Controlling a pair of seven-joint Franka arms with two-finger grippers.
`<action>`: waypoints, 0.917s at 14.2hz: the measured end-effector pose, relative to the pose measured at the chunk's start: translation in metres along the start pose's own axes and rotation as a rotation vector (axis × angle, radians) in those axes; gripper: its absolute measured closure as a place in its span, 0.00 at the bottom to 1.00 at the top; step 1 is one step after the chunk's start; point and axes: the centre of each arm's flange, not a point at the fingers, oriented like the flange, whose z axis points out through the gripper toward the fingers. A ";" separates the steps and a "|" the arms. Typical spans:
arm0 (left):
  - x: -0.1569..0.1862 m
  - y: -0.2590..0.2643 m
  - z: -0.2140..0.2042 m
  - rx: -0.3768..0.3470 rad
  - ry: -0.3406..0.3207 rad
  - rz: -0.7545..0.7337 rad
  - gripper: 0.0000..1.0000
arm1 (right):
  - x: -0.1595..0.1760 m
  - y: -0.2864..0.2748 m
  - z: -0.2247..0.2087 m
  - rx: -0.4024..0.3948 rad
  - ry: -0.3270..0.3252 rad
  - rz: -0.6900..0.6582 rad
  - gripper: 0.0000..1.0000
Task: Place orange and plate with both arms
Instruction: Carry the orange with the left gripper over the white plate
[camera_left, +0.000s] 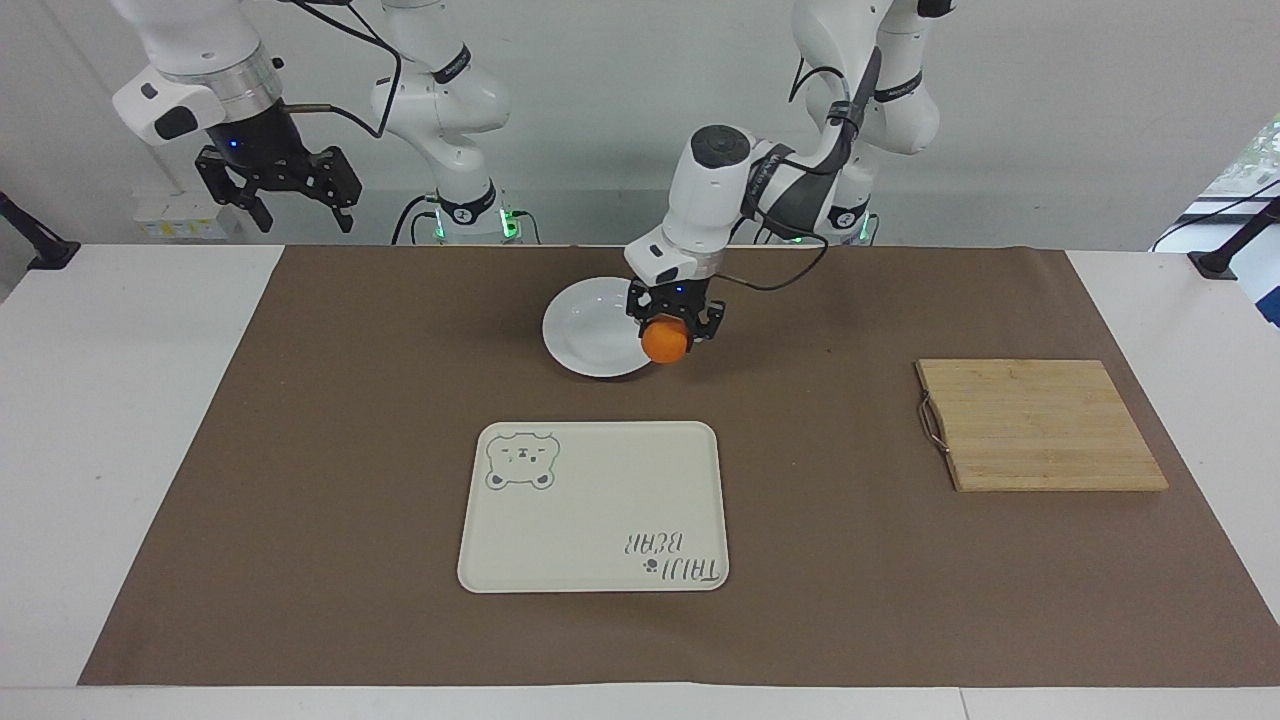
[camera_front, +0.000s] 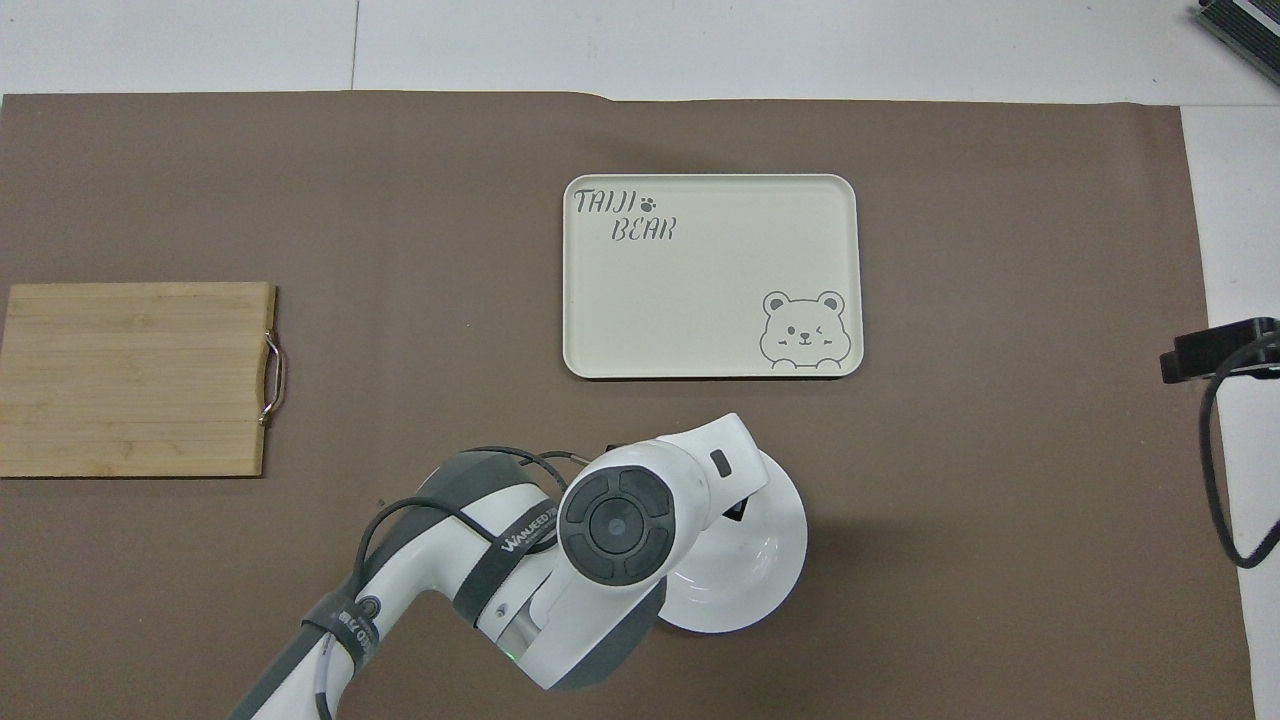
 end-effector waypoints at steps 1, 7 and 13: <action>-0.002 0.002 0.006 0.001 -0.006 0.003 0.23 | 0.000 0.000 0.000 0.000 0.000 0.000 0.00; -0.011 0.011 0.028 0.010 -0.041 0.021 0.23 | 0.000 0.000 0.000 0.000 0.000 0.000 0.00; -0.018 0.022 0.038 0.009 -0.050 0.016 0.00 | 0.000 -0.002 0.000 0.000 0.000 -0.004 0.00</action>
